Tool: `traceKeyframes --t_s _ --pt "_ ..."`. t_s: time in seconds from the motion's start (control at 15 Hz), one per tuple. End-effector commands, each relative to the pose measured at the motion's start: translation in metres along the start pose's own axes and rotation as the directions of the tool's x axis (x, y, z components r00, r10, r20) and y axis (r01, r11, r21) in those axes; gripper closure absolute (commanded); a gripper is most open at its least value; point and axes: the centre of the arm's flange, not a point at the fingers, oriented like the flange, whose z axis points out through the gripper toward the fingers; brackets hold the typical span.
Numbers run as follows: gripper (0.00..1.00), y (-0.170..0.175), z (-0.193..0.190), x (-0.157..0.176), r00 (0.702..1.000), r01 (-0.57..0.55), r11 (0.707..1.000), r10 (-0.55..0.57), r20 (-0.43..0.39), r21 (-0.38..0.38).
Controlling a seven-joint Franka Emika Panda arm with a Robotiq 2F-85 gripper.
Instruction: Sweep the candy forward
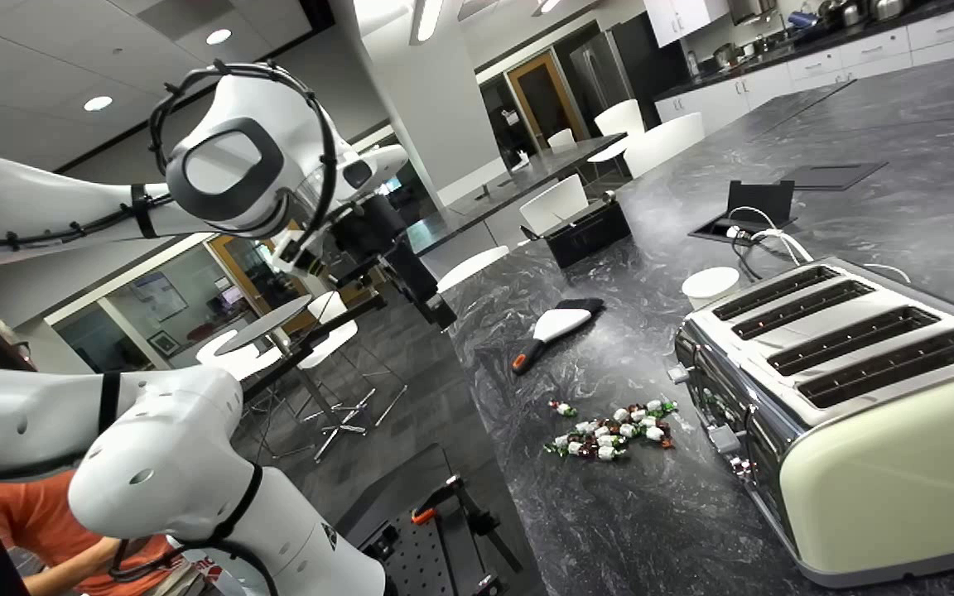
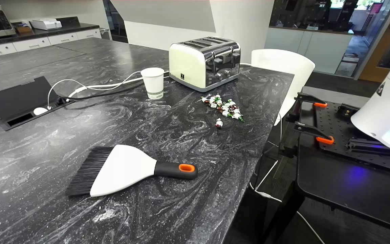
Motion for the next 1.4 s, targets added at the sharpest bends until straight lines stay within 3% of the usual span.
traceKeyframes --t_s 0.0,0.27,0.53,0.6,0.67,1.13,1.33 --pt "0.0 -0.09 0.024 0.019 0.992 0.123 0.985 -0.118 -0.049 0.119" --pt "0.0 -0.191 0.045 0.044 0.967 0.201 0.949 -0.153 -0.203 0.243" --pt "0.0 -0.258 0.056 0.055 0.93 0.208 0.933 -0.095 -0.355 0.295" --pt "0.0 -0.265 0.054 0.057 0.921 0.206 0.937 -0.088 -0.378 0.283" --pt "0.0 -0.241 0.031 0.038 0.929 0.222 0.935 -0.116 -0.352 0.277" --pt "0.0 -0.258 0.049 0.045 0.928 0.219 0.93 -0.106 -0.357 0.294" --pt "0.0 -0.275 0.076 0.051 0.903 0.223 0.943 -0.104 -0.417 0.248"
